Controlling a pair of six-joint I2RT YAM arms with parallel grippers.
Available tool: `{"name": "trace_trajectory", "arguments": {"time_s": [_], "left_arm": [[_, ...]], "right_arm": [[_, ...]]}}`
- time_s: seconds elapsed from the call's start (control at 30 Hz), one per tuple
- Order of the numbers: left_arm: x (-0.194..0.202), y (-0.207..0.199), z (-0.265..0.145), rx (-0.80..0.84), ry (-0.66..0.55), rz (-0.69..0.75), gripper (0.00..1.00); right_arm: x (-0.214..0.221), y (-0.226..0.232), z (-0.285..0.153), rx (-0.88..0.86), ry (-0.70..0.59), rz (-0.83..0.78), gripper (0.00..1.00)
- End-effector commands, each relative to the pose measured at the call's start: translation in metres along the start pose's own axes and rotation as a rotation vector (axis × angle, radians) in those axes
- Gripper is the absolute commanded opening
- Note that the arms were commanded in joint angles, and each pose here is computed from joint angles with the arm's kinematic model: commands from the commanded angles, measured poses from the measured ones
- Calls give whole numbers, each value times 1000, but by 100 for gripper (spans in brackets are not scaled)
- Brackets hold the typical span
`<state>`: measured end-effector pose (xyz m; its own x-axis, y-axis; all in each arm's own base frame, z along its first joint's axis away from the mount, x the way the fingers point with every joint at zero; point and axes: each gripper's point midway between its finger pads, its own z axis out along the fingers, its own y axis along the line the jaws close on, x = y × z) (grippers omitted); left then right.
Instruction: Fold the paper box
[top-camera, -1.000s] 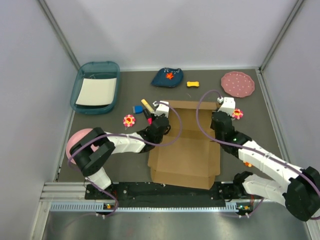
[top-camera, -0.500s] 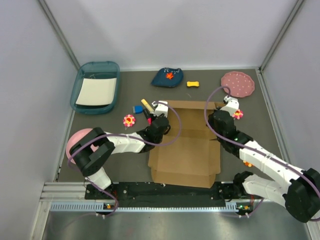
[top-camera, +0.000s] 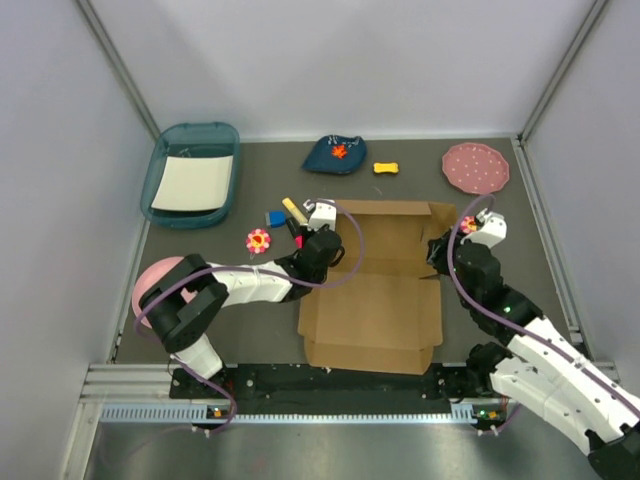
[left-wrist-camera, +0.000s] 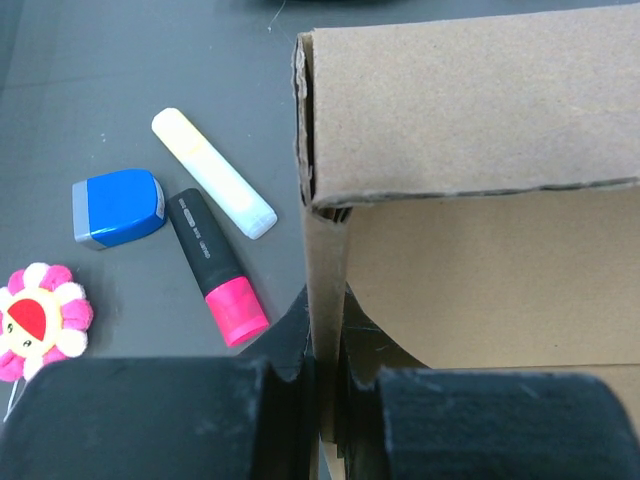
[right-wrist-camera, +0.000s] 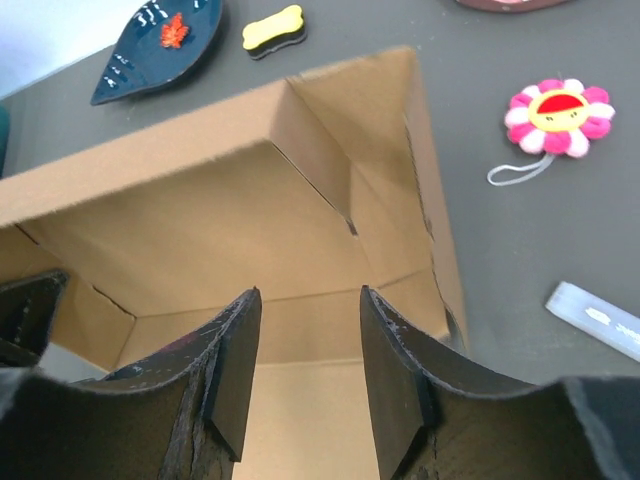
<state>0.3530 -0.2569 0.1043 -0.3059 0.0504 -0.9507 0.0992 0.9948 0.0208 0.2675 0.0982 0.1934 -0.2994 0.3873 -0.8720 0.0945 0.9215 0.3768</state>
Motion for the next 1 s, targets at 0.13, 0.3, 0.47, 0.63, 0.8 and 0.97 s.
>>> {"name": "trace_trajectory", "arguments": {"time_s": [0.13,0.3,0.47,0.63,0.8,0.97], "left_arm": [[49,16,-12,-37,215,140,0],[49,19,-15,-40,219,146,0],[48,21,-18,-36,213,145,0],[46,22,-19,-30,208,145,0],[45,21,-20,-17,212,145,0],[46,20,-21,-12,216,142,0]], "right_arm": [[69,-49,-7,119,146,-1,42],[96,-62,-2,182,209,10,41],[103,-68,6,242,215,16,42],[104,-72,16,298,195,33,45],[102,-70,26,298,143,95,47],[98,-64,36,278,118,104,47]]}}
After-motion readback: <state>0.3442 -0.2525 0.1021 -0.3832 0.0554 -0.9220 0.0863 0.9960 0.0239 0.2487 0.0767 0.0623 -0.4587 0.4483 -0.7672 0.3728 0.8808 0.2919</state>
